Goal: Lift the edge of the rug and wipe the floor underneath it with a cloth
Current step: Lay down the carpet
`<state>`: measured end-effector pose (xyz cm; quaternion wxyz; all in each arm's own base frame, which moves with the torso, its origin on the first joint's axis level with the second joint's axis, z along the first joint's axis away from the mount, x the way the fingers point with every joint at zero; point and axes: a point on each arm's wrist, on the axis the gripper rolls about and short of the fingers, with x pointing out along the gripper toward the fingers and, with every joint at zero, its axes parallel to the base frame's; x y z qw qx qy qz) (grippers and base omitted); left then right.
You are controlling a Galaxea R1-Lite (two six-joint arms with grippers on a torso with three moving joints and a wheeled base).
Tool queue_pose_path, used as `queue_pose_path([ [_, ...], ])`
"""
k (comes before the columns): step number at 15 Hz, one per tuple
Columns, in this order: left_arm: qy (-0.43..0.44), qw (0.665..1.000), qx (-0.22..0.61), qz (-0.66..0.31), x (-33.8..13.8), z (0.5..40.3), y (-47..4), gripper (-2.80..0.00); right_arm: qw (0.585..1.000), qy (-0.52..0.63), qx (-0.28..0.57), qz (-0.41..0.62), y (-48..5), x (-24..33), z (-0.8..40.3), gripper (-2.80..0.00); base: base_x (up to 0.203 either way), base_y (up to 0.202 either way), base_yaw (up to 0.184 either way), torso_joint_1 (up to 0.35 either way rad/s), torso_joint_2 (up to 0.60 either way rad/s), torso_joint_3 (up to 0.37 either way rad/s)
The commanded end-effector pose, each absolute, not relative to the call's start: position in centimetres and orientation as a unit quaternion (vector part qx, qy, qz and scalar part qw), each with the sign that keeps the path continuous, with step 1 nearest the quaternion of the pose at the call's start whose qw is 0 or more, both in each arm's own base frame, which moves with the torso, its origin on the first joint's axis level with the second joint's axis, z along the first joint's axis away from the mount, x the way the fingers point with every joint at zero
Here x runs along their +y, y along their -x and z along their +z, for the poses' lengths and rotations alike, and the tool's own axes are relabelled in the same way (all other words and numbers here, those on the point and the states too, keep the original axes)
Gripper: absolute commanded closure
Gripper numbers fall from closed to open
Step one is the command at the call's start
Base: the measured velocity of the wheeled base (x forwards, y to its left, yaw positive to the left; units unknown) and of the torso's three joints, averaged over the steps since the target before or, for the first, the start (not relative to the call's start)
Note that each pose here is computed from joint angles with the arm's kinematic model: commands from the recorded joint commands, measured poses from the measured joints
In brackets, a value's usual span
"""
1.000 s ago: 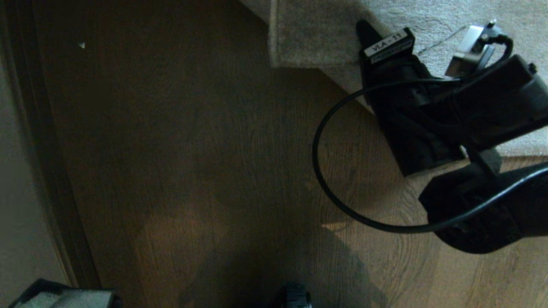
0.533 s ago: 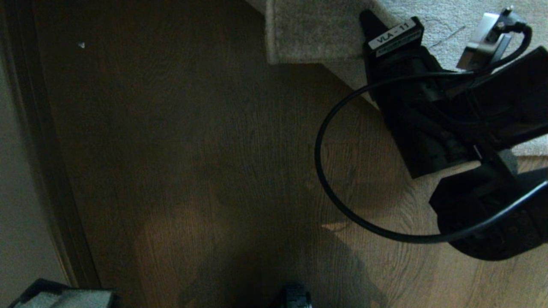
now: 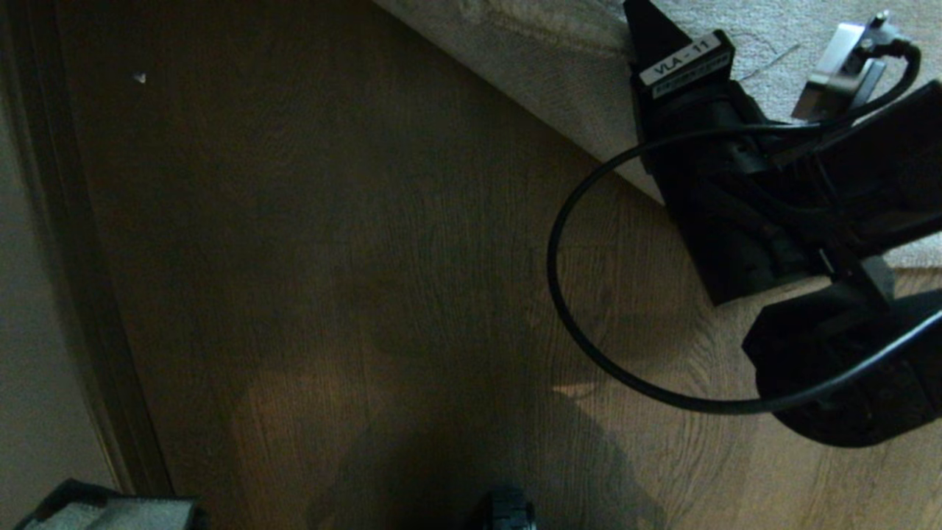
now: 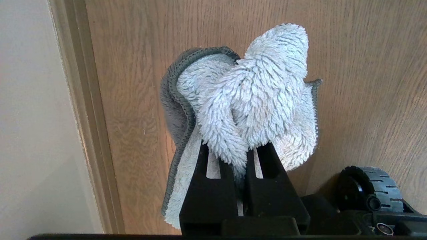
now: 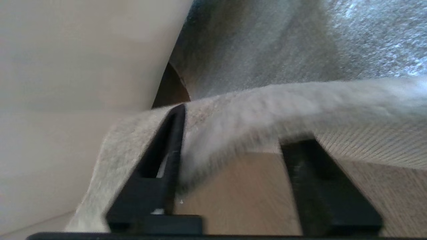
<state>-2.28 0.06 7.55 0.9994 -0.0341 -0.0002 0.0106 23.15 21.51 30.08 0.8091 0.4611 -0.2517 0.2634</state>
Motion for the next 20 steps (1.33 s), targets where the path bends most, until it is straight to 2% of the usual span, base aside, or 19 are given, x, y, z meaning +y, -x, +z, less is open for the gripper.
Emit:
queue_pose_path([
  [1,0.035,0.999,0.0,0.011,0.1,7.5,2.3,0.0,0.797,-0.472,-0.267,0.267,-23.0,21.3,30.3,-2.8,0.0,0.0,0.0,0.0,0.0,0.0],
  [7,0.035,0.999,0.0,0.011,0.1,7.5,2.3,0.0,0.784,-0.483,-0.235,0.312,-20.7,24.1,29.8,-2.8,0.0,0.0,0.0,0.0,0.0,0.0],
  [17,0.035,0.999,0.0,0.011,0.1,7.5,2.3,0.0,0.742,-0.502,-0.14,0.421,-13.3,30.5,28.0,-2.8,0.0,0.0,0.0,0.0,0.0,0.0],
  [20,0.035,0.999,0.0,0.011,0.1,7.5,2.3,0.0,0.742,-0.5,-0.128,0.427,-12.9,31.3,27.4,-2.8,0.0,0.0,0.0,0.0,0.0,0.0],
])
